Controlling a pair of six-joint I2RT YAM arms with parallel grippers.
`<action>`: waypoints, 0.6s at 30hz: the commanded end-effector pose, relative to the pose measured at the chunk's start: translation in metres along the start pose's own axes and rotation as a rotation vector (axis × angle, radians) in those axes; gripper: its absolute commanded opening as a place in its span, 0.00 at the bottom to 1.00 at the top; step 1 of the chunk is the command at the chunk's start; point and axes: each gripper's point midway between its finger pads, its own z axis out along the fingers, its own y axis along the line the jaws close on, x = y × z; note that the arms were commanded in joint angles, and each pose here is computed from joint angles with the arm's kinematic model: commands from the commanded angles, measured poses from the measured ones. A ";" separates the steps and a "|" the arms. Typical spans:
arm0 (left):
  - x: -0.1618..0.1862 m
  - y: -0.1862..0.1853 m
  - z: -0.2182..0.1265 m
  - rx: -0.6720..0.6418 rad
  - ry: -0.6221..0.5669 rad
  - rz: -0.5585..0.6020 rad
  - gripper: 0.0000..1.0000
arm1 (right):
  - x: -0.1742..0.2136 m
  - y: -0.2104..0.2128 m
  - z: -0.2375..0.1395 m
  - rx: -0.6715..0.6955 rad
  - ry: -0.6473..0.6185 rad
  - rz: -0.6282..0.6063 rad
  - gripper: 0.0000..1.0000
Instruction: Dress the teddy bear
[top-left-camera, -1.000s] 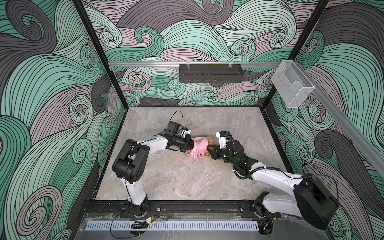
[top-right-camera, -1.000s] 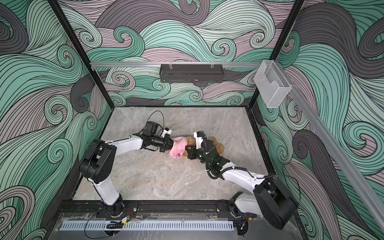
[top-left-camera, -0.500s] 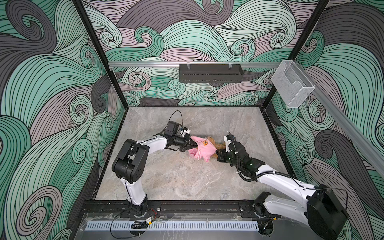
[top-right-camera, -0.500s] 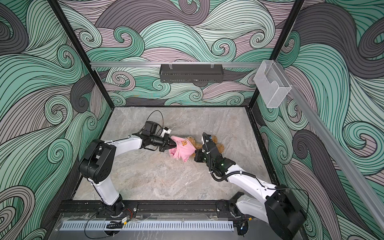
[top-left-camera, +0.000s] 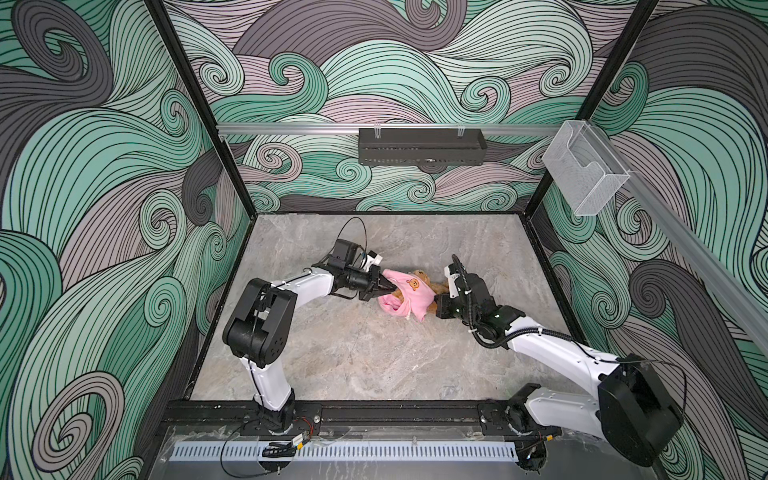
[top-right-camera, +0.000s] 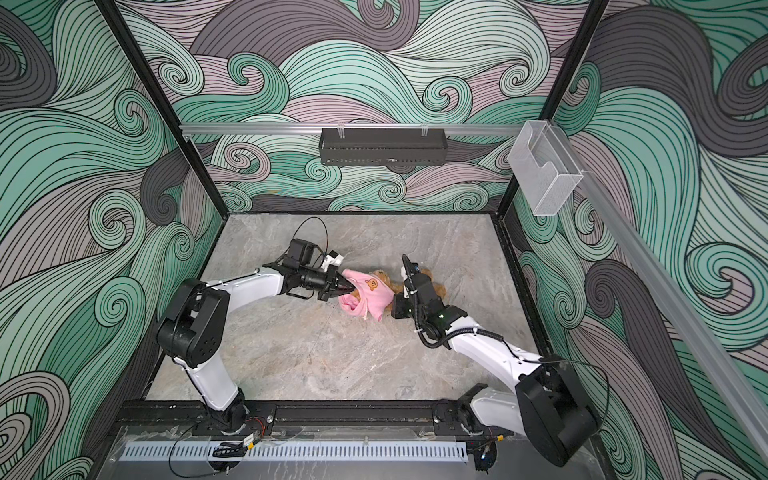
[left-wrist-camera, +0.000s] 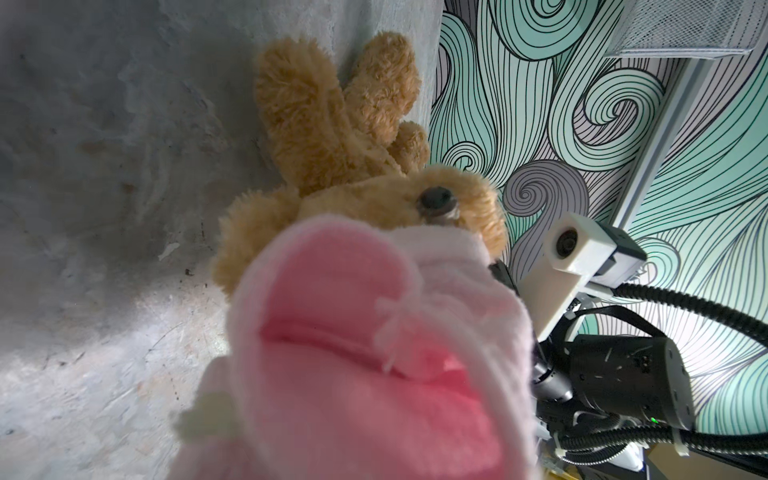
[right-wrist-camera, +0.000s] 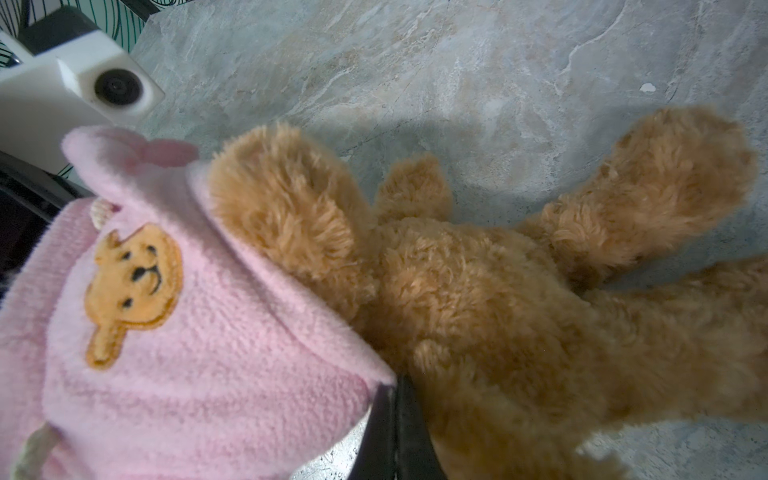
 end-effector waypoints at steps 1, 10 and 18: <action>0.002 -0.006 -0.006 -0.050 0.027 0.145 0.00 | 0.005 -0.003 0.003 -0.036 0.001 0.055 0.00; -0.009 -0.007 -0.013 -0.152 -0.031 0.464 0.00 | -0.008 0.024 -0.029 -0.187 -0.020 -0.154 0.18; -0.018 -0.042 -0.026 -0.196 -0.102 0.833 0.00 | -0.060 0.033 -0.073 -0.275 -0.159 -0.147 0.37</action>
